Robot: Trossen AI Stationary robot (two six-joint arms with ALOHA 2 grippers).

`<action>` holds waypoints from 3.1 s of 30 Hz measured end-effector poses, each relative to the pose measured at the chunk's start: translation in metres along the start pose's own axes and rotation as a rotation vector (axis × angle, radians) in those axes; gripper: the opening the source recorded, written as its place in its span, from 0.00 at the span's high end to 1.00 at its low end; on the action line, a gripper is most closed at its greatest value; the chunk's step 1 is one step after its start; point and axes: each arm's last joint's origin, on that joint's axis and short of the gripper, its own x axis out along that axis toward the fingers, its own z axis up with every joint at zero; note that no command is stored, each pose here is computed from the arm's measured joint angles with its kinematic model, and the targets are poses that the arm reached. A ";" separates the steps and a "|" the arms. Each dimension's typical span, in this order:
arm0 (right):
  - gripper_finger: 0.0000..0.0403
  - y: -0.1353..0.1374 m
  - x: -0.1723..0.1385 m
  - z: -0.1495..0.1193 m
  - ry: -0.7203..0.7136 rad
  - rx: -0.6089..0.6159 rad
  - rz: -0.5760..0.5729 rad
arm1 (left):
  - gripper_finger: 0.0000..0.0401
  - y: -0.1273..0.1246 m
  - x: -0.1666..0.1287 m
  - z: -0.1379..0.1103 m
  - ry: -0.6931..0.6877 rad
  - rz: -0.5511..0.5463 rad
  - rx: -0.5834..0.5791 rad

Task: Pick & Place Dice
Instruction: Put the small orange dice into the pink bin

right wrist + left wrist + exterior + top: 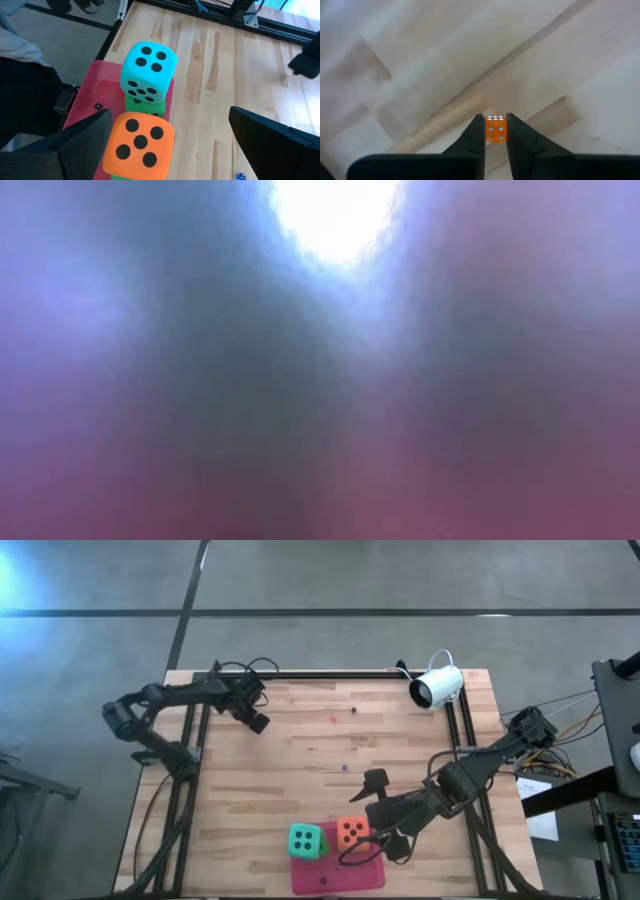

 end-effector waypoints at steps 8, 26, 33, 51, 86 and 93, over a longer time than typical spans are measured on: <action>0.01 0.000 0.000 0.000 0.000 0.005 0.000 | 0.89 -0.020 -0.058 -0.012 -0.207 -0.088 0.057; 0.01 0.000 0.000 0.000 -0.001 0.006 0.000 | 0.89 -0.116 -0.171 -0.091 -0.597 -0.586 0.409; 0.01 0.000 0.000 0.000 -0.001 0.006 0.000 | 0.89 -0.153 -0.203 -0.130 -0.758 -0.889 0.610; 0.01 0.000 0.000 0.000 -0.001 0.003 -0.001 | 0.89 -0.214 -0.178 -0.149 -0.727 -1.011 0.849; 0.01 0.000 0.000 0.000 -0.002 -0.001 -0.001 | 0.89 -0.262 -0.160 -0.173 -0.811 -1.117 1.057; 0.01 0.000 0.000 0.000 -0.001 -0.001 -0.001 | 0.89 -0.290 -0.163 -0.171 -0.713 -1.002 1.165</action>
